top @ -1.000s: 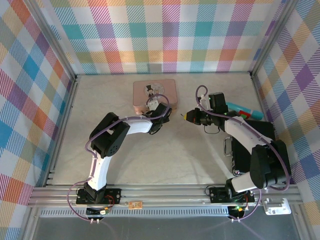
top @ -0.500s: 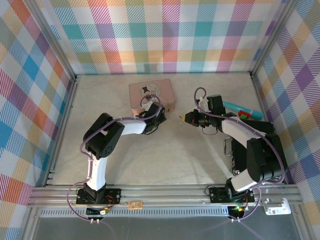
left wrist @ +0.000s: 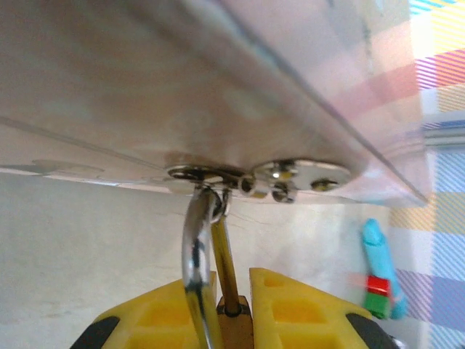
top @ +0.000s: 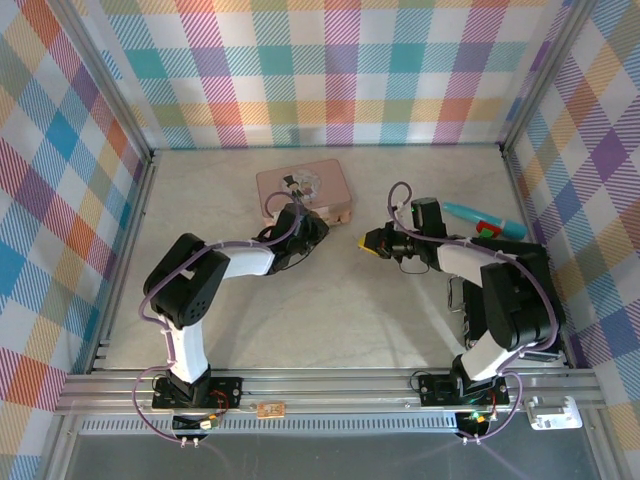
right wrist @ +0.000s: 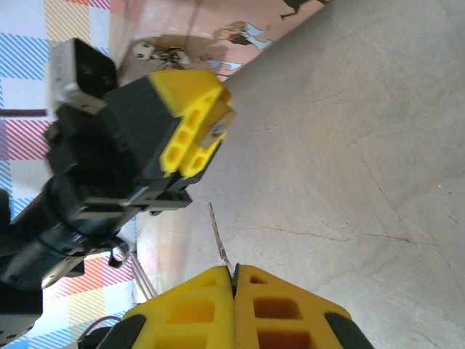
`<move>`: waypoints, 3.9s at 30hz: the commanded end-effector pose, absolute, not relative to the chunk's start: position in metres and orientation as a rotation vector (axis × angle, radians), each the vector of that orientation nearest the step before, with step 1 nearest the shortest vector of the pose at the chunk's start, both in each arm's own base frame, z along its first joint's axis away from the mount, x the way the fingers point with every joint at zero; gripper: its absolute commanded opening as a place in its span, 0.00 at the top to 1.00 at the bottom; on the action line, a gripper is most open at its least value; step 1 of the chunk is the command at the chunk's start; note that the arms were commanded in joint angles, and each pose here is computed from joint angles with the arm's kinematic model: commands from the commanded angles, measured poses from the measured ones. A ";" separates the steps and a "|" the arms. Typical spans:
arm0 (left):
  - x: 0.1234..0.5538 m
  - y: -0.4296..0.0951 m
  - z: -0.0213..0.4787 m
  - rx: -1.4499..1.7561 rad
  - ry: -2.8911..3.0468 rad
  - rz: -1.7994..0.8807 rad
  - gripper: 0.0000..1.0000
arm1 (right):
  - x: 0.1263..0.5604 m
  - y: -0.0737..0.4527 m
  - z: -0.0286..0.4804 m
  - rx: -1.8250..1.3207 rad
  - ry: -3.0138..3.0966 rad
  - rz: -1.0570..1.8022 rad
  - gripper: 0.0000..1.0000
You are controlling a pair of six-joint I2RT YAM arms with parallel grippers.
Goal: Unlock the padlock with the key
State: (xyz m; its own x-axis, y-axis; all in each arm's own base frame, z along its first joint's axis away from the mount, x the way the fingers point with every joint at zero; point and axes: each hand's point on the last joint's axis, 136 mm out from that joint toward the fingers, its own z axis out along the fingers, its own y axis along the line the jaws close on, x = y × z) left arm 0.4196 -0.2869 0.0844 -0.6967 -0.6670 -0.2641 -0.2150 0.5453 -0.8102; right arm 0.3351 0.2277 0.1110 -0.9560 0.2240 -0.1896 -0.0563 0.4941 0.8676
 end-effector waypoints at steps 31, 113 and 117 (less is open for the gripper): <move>0.429 -0.312 0.169 -0.600 1.908 -1.532 1.00 | 0.362 0.272 0.146 0.147 2.272 1.674 1.00; 0.393 -0.340 0.205 -0.417 1.852 -1.747 1.00 | 0.385 0.286 0.141 0.248 2.287 1.756 1.00; 0.385 -0.343 0.210 -0.379 1.821 -1.811 1.00 | 0.394 0.285 0.144 0.286 2.243 1.843 1.00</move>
